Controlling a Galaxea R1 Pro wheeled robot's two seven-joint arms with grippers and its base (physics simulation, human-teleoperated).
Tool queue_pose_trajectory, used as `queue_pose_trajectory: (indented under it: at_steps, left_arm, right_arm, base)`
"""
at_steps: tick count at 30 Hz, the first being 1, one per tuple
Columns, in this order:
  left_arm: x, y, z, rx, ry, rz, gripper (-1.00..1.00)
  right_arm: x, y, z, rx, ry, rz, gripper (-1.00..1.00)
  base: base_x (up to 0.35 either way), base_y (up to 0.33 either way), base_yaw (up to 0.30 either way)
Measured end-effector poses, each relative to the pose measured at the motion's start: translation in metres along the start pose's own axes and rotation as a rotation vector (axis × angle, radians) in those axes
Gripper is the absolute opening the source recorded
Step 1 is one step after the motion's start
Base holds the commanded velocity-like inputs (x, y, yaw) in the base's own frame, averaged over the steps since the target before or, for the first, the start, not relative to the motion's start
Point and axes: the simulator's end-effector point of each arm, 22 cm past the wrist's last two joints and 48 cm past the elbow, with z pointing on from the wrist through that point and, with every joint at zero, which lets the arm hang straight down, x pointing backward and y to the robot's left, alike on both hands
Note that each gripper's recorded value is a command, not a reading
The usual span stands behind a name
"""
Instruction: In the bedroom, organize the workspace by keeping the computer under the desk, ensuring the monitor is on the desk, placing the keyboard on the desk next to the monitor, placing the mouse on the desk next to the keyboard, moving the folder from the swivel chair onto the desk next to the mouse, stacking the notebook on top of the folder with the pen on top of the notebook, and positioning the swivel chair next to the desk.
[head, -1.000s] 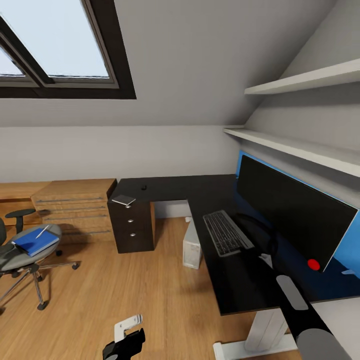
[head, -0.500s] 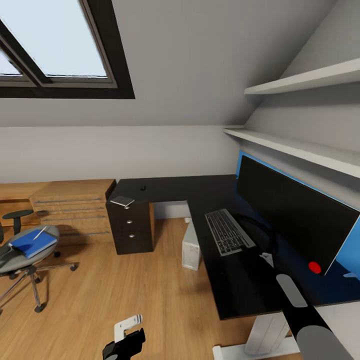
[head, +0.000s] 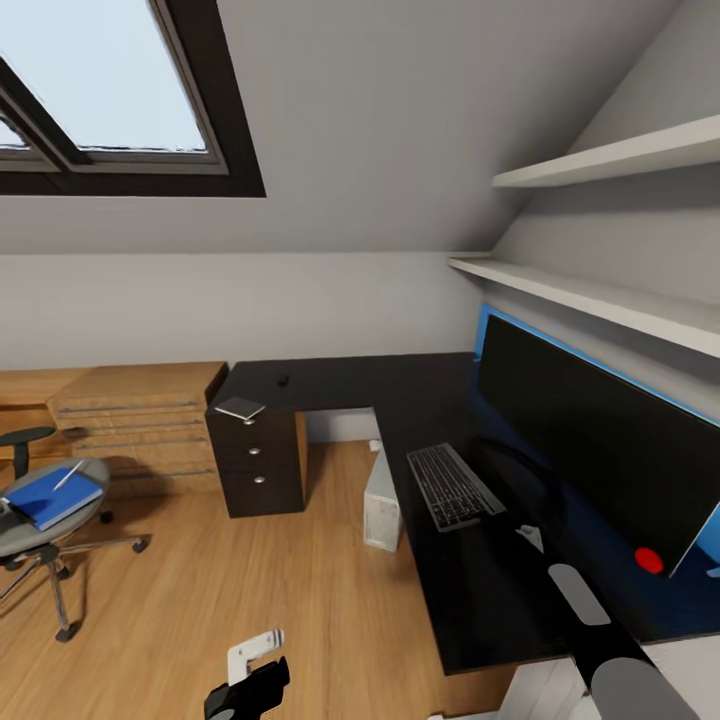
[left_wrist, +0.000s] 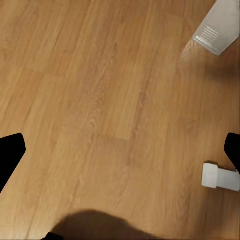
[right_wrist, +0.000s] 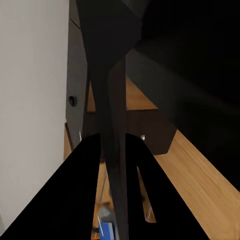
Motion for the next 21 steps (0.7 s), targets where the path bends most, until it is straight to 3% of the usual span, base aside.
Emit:
queue_pose_trajectory:
  at_steps: [10, 21]
  left_arm:
    - [0.0002, 0.0005, 0.0002, -0.002, 0.0, 0.0, 1.0]
    - [0.0005, 0.0006, 0.0008, -0.002, 0.002, 0.0, 1.0]
  right_arm:
    - [-0.0015, -0.0015, -0.0005, 0.003, -0.001, 0.001, -1.0]
    - [-0.0023, -0.0016, 0.0, 0.002, -0.002, 0.002, -1.0]
  base:
    - [0.285, -0.067, 0.0]
    - [-0.034, -0.073, 0.0]
